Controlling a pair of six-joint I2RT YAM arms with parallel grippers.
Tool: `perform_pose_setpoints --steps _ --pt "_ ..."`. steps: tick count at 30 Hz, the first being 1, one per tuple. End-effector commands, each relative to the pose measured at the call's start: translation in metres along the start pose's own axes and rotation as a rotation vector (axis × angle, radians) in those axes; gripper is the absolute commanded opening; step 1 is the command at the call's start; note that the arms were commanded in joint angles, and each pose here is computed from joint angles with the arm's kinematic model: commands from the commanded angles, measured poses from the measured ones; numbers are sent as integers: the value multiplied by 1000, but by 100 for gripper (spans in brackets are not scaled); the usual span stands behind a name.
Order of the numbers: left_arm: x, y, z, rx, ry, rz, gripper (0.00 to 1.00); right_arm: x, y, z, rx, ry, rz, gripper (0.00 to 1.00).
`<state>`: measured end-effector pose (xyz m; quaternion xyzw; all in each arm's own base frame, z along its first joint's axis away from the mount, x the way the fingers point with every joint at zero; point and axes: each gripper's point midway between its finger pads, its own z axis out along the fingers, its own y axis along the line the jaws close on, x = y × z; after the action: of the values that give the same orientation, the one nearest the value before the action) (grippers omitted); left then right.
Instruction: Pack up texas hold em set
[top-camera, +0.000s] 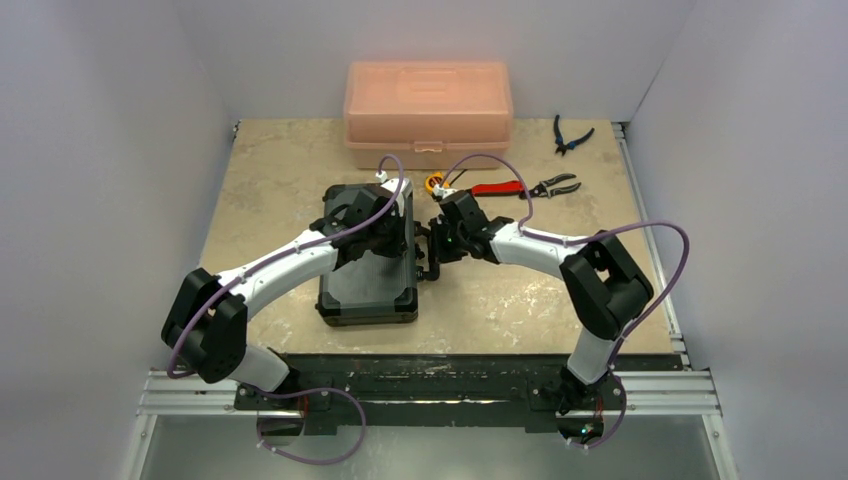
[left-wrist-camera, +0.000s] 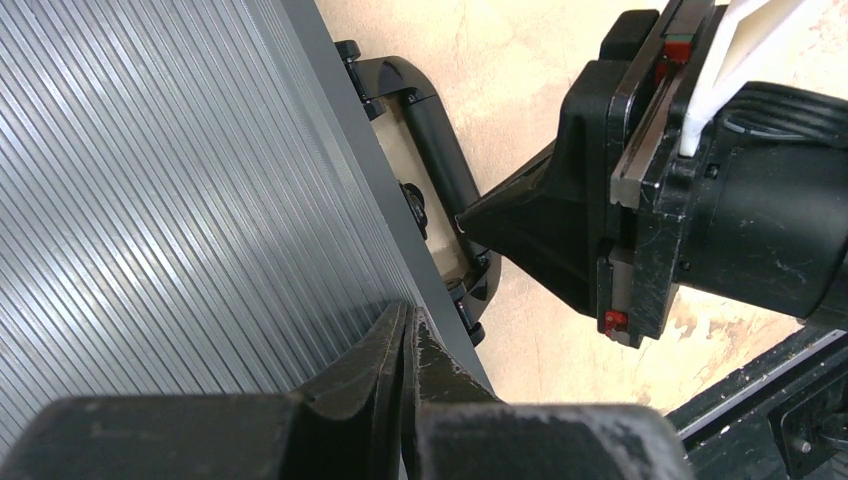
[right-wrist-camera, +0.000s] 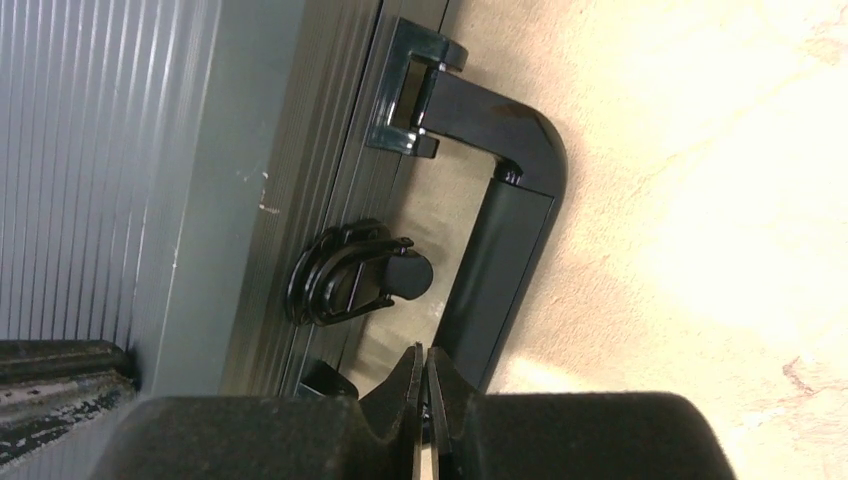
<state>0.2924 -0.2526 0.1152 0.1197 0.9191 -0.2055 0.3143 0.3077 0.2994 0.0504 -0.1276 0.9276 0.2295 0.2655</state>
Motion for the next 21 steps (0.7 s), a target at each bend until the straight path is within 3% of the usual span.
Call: perform_pose_setpoints --steps 1,12,21 --pt "64 -5 4 22 217 -3 0 -29 7 -6 6 -59 -24 7" --pt "66 -4 4 20 222 -2 0 -35 12 19 -15 -39 -19 6" --pt "66 -5 5 21 222 0 0 -9 2 31 -7 14 -10 5"
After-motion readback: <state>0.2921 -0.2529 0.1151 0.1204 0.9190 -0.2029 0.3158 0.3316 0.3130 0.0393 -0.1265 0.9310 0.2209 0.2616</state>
